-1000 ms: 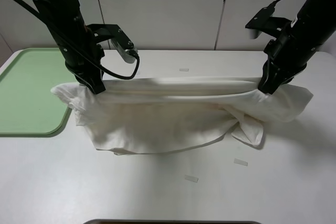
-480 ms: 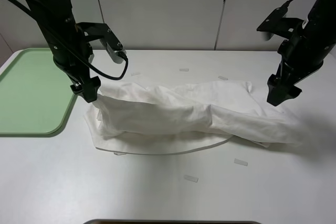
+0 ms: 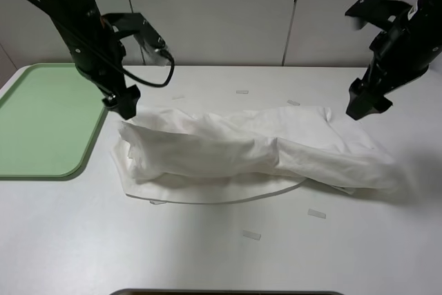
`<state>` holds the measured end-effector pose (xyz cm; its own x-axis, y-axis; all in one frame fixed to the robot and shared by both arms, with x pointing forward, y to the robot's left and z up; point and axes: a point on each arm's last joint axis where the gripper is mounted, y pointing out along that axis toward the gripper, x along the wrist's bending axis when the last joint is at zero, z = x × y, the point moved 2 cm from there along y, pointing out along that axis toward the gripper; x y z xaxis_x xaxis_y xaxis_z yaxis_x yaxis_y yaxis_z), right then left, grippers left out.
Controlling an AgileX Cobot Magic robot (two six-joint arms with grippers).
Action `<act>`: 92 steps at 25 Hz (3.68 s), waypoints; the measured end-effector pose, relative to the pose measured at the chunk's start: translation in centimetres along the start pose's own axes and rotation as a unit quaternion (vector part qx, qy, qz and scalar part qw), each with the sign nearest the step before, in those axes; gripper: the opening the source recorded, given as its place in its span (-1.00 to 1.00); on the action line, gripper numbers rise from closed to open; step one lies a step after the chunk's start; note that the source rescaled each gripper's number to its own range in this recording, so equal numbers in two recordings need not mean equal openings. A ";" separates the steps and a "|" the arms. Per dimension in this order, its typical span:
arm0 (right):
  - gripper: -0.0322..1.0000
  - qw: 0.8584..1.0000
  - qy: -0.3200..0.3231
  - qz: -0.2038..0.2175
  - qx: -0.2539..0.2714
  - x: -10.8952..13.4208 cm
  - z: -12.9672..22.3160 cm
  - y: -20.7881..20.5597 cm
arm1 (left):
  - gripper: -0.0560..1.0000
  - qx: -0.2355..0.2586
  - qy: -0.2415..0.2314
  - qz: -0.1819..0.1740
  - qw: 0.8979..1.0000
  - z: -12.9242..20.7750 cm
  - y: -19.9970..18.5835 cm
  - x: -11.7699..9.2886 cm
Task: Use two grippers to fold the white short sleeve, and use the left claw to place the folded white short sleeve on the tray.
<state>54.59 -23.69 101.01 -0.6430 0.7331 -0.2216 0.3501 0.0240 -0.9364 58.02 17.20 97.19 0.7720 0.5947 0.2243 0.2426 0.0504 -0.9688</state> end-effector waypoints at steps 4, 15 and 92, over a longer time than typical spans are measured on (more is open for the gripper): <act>1.00 0.996 0.066 0.024 -0.053 -0.3 -0.5 -1.9 | 0.99 -0.080 -0.057 -0.028 0.995 -2.1 -1.1 1.1; 1.00 0.990 0.122 0.005 -0.067 0.0 -0.8 -2.2 | 0.97 -0.057 -0.061 0.049 0.995 -4.5 3.9 -3.1; 1.00 0.965 0.247 -0.081 -0.035 1.8 -0.6 -1.9 | 0.90 -0.320 -0.295 -0.092 0.896 26.6 -18.4 -12.5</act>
<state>53.23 -22.01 102.58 -0.2951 0.9503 0.0988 0.3289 0.1981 -0.9233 28.28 30.17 109.39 0.2856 0.9534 0.0972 0.7674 -0.1668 -0.6191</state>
